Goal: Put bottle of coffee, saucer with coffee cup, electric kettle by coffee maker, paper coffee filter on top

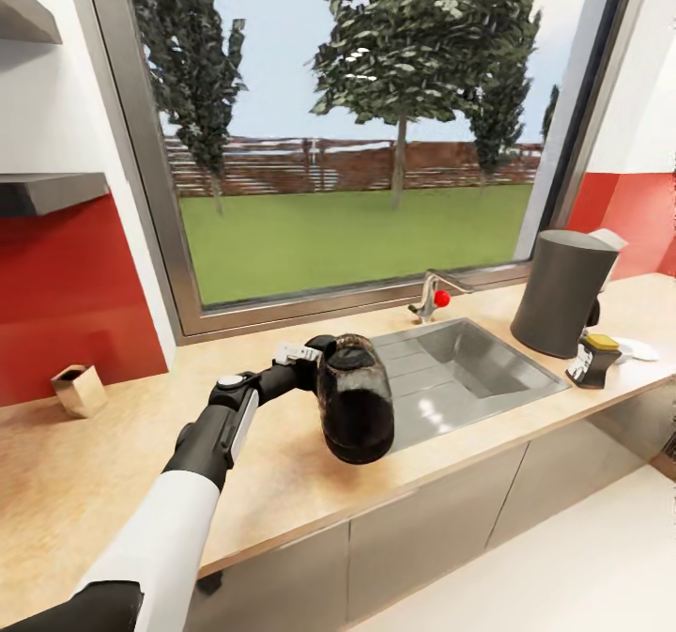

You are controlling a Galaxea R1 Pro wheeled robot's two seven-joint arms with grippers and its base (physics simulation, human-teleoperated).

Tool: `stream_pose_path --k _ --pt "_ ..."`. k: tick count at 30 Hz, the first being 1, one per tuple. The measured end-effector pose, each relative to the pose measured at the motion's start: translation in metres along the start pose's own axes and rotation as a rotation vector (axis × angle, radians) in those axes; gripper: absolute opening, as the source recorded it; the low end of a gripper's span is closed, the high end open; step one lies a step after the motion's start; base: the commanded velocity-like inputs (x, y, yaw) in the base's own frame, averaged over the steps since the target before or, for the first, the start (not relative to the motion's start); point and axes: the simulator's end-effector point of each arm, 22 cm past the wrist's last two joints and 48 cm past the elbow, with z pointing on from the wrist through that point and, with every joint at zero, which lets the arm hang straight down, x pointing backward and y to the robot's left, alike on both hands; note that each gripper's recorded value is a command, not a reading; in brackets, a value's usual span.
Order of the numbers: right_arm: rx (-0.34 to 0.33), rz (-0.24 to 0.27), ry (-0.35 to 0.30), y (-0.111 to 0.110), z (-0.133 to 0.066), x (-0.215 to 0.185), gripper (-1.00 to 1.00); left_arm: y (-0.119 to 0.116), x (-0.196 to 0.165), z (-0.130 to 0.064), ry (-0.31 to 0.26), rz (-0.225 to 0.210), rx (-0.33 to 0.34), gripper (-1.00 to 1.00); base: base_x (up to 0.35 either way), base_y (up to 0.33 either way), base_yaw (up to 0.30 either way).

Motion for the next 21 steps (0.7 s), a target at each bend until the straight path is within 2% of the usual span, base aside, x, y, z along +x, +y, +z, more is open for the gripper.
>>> stream_pose_path --k 21 --pt "0.0 0.0 -0.001 0.0 0.0 -0.0002 1.0 -0.0003 0.0024 0.0003 0.004 0.0 -0.001 -1.0 0.0 -0.268 0.0"
